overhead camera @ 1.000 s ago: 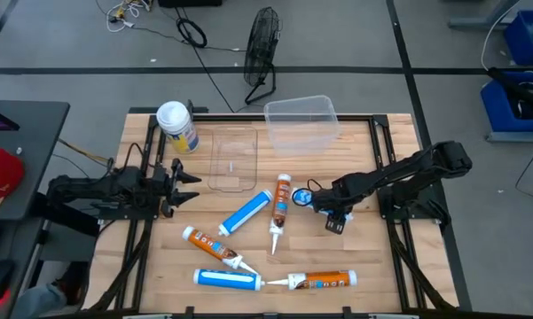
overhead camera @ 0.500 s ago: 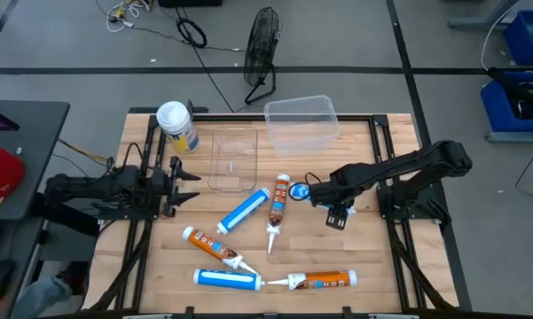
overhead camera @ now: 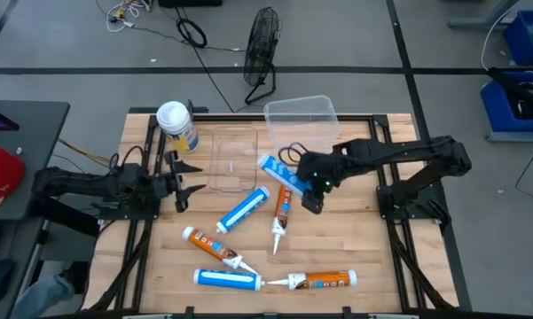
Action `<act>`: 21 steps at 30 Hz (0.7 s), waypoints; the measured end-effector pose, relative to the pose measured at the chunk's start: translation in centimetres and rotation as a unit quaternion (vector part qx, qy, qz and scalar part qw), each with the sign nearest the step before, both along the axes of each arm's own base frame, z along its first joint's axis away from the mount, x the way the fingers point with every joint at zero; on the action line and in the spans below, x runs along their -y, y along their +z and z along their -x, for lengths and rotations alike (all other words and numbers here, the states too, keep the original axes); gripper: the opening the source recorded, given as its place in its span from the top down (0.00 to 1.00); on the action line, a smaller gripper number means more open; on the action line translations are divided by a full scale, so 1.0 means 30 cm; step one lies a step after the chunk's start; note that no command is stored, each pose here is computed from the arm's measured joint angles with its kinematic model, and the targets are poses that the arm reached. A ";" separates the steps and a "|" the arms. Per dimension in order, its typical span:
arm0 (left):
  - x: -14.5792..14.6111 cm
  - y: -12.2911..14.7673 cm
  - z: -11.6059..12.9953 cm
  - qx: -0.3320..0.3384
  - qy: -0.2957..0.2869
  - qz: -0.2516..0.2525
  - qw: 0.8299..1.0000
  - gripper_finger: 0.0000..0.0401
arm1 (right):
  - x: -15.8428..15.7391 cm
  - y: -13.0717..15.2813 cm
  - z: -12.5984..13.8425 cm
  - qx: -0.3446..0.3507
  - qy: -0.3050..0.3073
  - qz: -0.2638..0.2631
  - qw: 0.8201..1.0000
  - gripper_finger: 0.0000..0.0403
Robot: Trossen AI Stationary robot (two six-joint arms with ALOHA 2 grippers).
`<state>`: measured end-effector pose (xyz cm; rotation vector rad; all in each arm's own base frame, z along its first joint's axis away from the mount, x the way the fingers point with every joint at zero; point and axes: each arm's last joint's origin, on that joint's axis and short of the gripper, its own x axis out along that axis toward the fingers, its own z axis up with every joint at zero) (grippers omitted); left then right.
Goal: Pick & place silicon tubes, Sealant and Lysol wipes
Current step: Put the right blue sealant into the white bin
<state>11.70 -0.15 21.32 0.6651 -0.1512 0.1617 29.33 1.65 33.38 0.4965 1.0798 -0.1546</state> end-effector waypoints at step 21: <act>0.062 0.175 -0.179 -0.104 0.195 -0.296 0.929 0.31 | 0.107 -0.024 -0.114 0.065 -0.011 -0.182 0.981 0.47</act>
